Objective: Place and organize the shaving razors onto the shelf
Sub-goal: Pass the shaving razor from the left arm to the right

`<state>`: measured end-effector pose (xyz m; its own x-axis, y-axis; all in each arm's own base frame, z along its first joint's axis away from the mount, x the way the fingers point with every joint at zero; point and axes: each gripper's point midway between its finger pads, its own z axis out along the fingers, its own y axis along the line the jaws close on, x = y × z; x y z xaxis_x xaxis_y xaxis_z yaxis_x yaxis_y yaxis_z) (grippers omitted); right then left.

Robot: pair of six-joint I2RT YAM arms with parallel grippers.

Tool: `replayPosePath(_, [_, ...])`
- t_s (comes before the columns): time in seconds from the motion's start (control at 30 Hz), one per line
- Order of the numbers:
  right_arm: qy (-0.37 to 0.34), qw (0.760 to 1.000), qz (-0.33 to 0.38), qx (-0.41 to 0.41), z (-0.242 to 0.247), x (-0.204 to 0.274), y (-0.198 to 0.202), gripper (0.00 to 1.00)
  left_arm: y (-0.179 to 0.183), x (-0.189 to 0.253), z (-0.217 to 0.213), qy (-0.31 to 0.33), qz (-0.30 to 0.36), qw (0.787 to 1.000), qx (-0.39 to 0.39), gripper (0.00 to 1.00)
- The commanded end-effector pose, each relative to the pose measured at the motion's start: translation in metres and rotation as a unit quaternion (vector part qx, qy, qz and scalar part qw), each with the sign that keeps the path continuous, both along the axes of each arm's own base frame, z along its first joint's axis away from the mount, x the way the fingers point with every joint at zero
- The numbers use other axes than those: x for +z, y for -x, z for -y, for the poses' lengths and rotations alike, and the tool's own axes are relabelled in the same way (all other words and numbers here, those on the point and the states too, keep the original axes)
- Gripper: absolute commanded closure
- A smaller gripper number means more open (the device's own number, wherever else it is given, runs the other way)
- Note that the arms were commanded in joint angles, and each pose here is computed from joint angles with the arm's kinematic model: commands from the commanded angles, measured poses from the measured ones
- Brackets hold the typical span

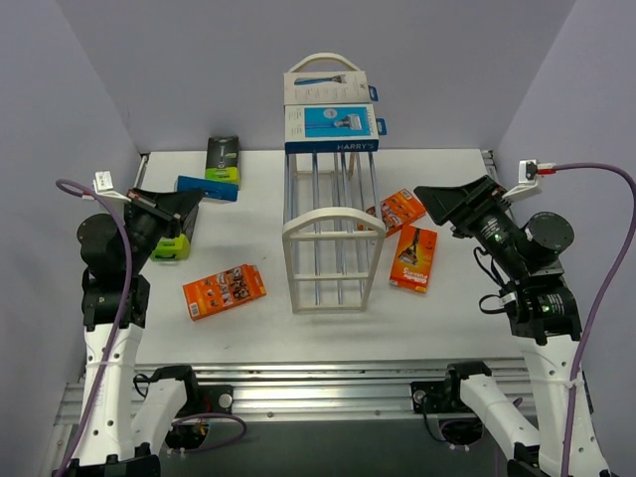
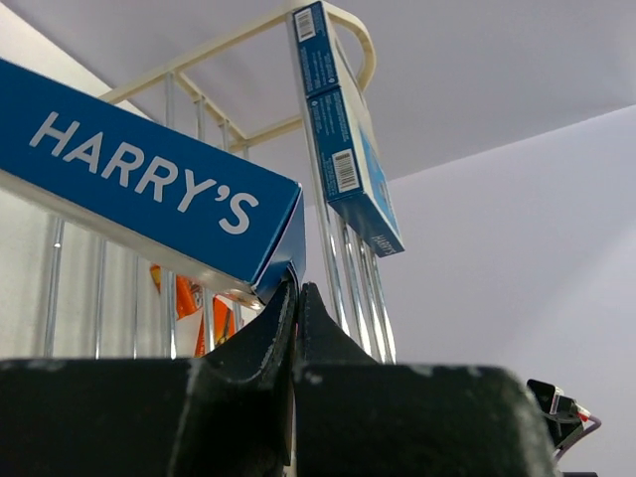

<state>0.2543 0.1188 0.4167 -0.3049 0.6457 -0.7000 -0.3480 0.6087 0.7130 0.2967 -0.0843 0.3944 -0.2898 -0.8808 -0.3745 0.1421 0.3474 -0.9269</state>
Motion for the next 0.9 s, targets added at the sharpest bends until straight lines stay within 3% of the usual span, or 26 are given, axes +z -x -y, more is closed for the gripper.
replayPosePath(0.0, [-0.032,0.993,0.108,0.048,-0.013,0.061,0.017,0.25,0.021,0.073,0.008,-0.003,0.124,0.992,-0.023,0.98])
replayPosePath(0.43, [-0.136,0.955,0.178,0.195,-0.053,0.125,0.041,0.22,0.048,0.12,0.02,-0.009,0.21,0.976,-0.056,0.98])
replayPosePath(0.67, [-0.128,0.947,0.139,0.259,-0.114,0.124,0.032,0.21,0.06,0.147,0.022,-0.03,0.25,0.966,-0.056,0.98])
replayPosePath(0.87, [-0.159,0.928,0.159,0.298,-0.152,0.151,0.051,0.16,0.064,0.161,0.024,-0.047,0.276,0.958,-0.058,0.98])
